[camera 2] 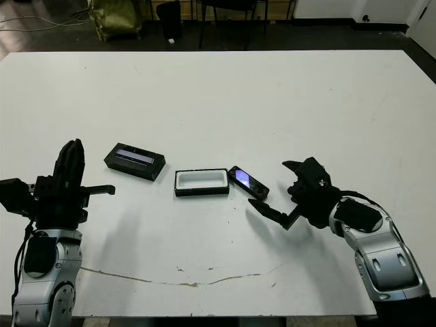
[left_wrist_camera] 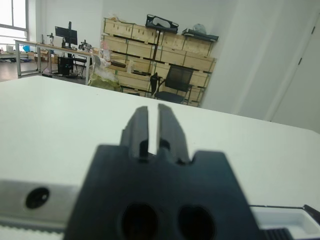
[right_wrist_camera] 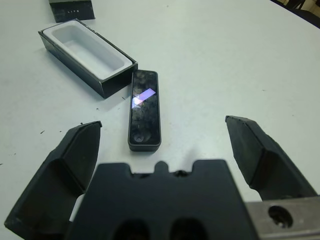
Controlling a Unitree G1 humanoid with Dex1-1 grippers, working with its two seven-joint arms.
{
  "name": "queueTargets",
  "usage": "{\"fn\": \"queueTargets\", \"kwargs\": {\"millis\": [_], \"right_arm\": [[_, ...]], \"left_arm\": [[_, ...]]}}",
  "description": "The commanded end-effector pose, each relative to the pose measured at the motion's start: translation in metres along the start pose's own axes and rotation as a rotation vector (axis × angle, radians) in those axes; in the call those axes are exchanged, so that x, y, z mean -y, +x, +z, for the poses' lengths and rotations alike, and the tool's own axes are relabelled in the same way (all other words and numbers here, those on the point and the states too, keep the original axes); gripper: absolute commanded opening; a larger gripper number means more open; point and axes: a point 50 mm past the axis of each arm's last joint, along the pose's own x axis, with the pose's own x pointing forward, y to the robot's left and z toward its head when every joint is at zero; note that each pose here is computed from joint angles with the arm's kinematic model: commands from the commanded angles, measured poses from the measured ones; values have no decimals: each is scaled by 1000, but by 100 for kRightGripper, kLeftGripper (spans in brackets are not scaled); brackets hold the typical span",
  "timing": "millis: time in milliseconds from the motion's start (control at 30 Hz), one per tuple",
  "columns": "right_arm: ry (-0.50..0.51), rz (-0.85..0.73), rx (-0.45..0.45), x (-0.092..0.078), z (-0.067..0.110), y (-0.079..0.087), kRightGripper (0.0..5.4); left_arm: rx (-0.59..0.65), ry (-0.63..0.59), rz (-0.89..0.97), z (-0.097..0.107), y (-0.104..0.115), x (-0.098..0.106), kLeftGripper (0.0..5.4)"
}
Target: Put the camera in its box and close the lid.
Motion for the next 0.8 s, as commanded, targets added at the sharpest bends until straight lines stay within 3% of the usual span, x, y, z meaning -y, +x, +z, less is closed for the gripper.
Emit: {"fn": "queueTargets", "kwargs": {"millis": [33,800], "right_arm": [[45,18,-40,-5,-8,2,537],[104,51,-75,-13,-23,10,537]], "left_arm": [[-30,11,7,-4,-3,-3,0],[-36,18,8,-4,-4,-3,0]]}}
